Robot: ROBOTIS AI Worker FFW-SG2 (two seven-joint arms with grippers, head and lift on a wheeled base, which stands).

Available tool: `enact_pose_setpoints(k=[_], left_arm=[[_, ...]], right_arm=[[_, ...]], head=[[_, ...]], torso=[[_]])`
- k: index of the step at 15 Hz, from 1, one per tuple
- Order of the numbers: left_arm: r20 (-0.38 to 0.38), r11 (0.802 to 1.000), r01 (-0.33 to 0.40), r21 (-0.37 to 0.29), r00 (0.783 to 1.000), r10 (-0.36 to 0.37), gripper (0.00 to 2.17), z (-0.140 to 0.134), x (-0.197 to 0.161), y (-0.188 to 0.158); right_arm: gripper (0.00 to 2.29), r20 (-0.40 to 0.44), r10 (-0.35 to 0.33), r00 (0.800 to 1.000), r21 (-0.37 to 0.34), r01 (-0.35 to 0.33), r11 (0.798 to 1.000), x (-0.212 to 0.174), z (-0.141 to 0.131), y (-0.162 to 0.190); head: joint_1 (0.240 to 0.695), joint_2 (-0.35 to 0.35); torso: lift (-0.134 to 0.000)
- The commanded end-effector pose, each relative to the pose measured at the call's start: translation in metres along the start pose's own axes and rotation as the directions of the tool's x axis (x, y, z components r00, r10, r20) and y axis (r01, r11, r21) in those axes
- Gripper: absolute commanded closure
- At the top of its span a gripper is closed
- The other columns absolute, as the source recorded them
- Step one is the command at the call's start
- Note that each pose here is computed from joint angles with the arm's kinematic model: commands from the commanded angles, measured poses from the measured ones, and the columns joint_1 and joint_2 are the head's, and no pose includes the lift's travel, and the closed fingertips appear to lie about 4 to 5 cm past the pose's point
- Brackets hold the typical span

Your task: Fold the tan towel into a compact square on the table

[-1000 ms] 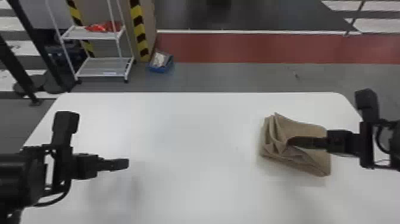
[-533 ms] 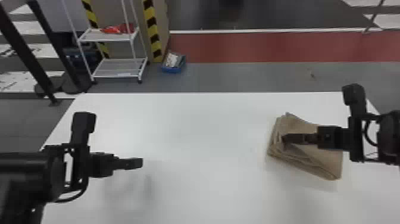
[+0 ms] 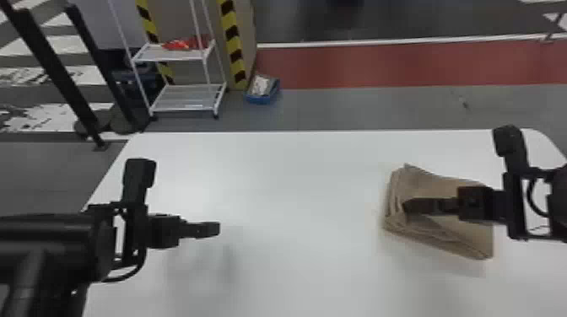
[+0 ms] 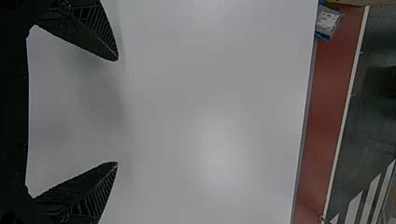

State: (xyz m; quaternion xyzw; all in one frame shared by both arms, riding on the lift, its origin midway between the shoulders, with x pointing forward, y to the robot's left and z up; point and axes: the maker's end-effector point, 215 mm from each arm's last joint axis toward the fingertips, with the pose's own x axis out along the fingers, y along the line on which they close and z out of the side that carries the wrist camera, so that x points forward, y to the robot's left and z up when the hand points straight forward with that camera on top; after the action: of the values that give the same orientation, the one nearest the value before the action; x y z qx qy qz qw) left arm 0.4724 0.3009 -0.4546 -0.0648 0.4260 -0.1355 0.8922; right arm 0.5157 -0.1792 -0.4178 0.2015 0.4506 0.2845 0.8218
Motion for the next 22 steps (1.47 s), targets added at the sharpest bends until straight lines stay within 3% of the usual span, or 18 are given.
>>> enact_pose_setpoints(k=[1, 8, 15, 16, 20, 22], left_arm=[[-0.002, 1.000, -0.001, -0.002, 1.000, 0.001, 0.09, -0.001, 0.000, 0.000], [-0.002, 1.000, 0.002, 0.000, 1.000, -0.002, 0.09, -0.001, 0.000, -0.002], [0.000, 1.000, 0.001, 0.001, 1.000, -0.001, 0.09, -0.002, -0.002, -0.001], [-0.002, 1.000, 0.001, -0.001, 1.000, -0.001, 0.09, -0.003, -0.002, -0.001], [0.002, 1.000, 0.001, -0.015, 1.000, -0.001, 0.09, -0.005, -0.006, 0.004], [0.004, 1.000, 0.006, -0.014, 1.000, -0.006, 0.09, -0.004, -0.006, 0.003]], right_arm=[[2.24, -0.028, 0.038, 0.999, 0.034, -0.037, 0.999, 0.001, -0.014, 0.011], [2.24, -0.076, 0.150, 0.986, 0.031, -0.148, 0.988, -0.001, -0.033, 0.061], [2.24, -0.158, 0.190, 0.969, -0.045, -0.199, 0.979, 0.029, -0.047, 0.108], [2.24, -0.156, 0.208, 0.966, -0.037, -0.216, 0.976, 0.030, -0.050, 0.113], [2.24, -0.049, 0.243, 0.969, -0.082, -0.247, 0.966, -0.007, -0.016, 0.119], [2.24, -0.050, 0.218, 0.975, -0.079, -0.221, 0.972, -0.024, -0.032, 0.098]], head=[[0.695, 0.135], [0.695, 0.175], [0.695, 0.239], [0.695, 0.239], [0.695, 0.274], [0.695, 0.260]], torso=[[-0.124], [-0.124], [-0.124], [-0.124], [-0.124], [-0.124]])
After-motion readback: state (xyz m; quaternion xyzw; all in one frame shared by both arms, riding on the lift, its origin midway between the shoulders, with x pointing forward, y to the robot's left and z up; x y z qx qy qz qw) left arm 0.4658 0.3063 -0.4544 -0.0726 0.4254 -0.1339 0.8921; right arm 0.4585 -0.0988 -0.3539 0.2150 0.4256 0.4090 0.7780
